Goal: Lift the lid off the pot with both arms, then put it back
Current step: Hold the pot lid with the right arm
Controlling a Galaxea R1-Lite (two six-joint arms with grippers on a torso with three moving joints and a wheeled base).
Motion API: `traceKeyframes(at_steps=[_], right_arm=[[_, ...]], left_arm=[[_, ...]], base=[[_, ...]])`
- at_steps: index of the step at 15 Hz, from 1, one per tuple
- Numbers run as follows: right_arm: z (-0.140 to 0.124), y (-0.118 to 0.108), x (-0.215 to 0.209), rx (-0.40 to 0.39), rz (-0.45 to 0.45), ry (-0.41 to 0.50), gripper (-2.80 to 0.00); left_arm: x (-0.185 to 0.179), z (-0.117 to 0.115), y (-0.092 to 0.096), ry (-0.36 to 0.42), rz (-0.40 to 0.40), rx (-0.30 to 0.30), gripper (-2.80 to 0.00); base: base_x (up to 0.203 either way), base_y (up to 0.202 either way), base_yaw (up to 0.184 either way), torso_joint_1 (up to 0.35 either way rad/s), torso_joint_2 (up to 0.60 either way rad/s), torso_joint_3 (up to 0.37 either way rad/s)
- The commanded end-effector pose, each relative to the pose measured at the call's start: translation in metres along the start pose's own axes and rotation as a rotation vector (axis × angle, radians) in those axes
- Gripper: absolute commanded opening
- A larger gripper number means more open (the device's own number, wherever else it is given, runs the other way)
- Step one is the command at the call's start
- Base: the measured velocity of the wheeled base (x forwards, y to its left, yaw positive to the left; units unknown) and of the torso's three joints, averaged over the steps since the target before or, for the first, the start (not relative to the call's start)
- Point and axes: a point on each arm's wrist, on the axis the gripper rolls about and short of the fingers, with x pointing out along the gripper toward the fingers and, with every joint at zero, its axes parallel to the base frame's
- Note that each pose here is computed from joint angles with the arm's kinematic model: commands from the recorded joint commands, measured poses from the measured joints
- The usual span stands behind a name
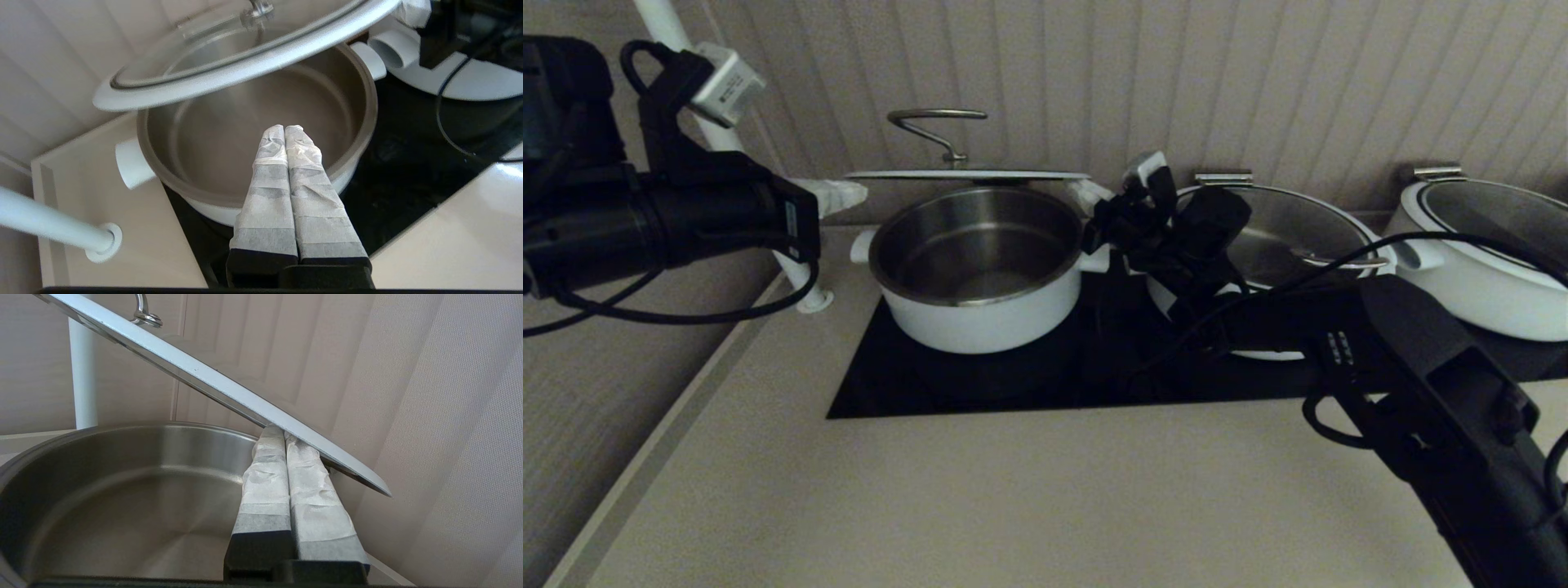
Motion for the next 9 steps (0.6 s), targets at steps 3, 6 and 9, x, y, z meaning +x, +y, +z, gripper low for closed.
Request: traceKeyframes(at_steps=[3,6,9], right_arm=[[0.001,-0.001,0.0,-0.005,0.0,-0.009,-2.8],[0.001,0.0,0.0,-0.004,0.001,-0.007,-2.8],[0.001,0.0,0.0,-0.004,0.001,-0.009,-2.8]], left_arm=[[-0.005,-0.015,-0.006,0.041,-0.018,-0.008,-2.8],[0.0,-0.022,-0.006,0.065,-0.022,-0.012,-2.8],[0.007,-0.027,-0.006,0.083,-0.029,-0.021,-2.8]], base=[[0.0,0.0,0.0,0.0,0.0,0.0],[0.0,0.0,0.0,0.0,0.0,0.0],[0.0,0.0,0.0,0.0,0.0,0.0]])
